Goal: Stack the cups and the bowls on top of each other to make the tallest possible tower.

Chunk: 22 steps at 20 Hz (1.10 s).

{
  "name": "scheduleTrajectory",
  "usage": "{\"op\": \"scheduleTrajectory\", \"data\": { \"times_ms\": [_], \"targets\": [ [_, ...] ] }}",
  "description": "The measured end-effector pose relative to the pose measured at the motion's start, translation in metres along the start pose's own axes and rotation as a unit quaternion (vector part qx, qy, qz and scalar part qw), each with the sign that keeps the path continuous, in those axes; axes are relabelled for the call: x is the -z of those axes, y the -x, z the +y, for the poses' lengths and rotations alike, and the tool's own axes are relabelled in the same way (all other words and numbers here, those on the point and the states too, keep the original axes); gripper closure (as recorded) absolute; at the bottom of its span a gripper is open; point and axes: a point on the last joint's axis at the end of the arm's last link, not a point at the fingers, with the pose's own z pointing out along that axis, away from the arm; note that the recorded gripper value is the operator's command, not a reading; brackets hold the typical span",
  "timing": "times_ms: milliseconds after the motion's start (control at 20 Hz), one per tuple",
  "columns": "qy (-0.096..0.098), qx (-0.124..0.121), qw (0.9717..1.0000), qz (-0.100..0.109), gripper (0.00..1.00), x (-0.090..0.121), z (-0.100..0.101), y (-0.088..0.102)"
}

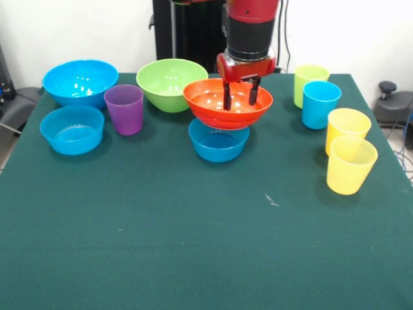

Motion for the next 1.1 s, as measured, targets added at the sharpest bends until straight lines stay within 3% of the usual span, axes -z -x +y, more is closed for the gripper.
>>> {"op": "scheduleTrajectory", "data": {
  "times_ms": [550,750,1100],
  "targets": [
    [-0.012,-0.026,0.9993,-0.023,0.00,0.019,-0.034,0.007],
    [-0.014,-0.022,0.9993,-0.025,0.00,0.021,-0.032,0.009],
    [-0.020,0.006,0.9994,-0.028,0.00,0.019,-0.007,0.023]
  ]
}}
